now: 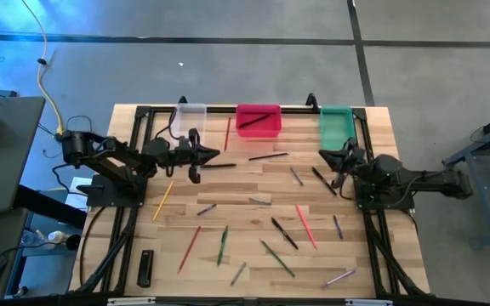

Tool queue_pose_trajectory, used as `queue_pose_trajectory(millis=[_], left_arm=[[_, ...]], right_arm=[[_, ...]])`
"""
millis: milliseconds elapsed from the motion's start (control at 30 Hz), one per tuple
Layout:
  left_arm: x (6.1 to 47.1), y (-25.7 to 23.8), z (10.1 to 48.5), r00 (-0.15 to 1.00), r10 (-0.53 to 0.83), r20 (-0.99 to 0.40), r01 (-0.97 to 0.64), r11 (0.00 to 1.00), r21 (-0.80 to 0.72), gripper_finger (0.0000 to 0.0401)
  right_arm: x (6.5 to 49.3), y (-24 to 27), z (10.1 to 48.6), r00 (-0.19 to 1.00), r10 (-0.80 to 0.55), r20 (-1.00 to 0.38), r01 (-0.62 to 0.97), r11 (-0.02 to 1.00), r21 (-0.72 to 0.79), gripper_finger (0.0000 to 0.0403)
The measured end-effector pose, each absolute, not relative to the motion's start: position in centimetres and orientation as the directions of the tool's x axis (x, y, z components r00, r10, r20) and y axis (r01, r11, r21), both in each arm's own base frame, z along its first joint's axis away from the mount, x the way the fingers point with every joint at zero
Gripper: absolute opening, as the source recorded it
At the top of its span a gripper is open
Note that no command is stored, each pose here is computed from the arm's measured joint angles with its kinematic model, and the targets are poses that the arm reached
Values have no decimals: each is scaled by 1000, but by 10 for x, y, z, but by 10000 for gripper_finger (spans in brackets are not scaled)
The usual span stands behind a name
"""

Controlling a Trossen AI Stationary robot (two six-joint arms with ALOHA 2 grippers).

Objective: Sort crayons/erasers/pens/pencils in bins
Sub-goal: Put the gray crayon into the transparent bin

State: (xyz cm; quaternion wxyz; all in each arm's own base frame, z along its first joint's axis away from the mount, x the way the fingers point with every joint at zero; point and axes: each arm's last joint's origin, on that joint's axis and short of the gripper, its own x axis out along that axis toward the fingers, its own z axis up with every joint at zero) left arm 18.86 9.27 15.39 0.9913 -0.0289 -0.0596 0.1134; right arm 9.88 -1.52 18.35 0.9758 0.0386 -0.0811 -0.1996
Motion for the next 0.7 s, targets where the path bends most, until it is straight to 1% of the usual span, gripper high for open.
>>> queue_pose_trajectory(millis=[167,333,500,700], left_arm=[[187,96,155,963,244,119,-238,969,-62,0],[185,100,155,958,262,119,-255,964,-70,0],[185,99,156,958,256,131,-246,966,-83,0],[185,99,156,958,257,130,-244,964,-109,0]], right_arm=[[107,-18,177,886,-462,25,449,872,195,0],[119,-20,194,857,-504,-104,514,832,208,0],[140,-21,210,807,-512,-294,575,796,191,0],[165,-22,221,707,-484,-516,654,725,216,0]])
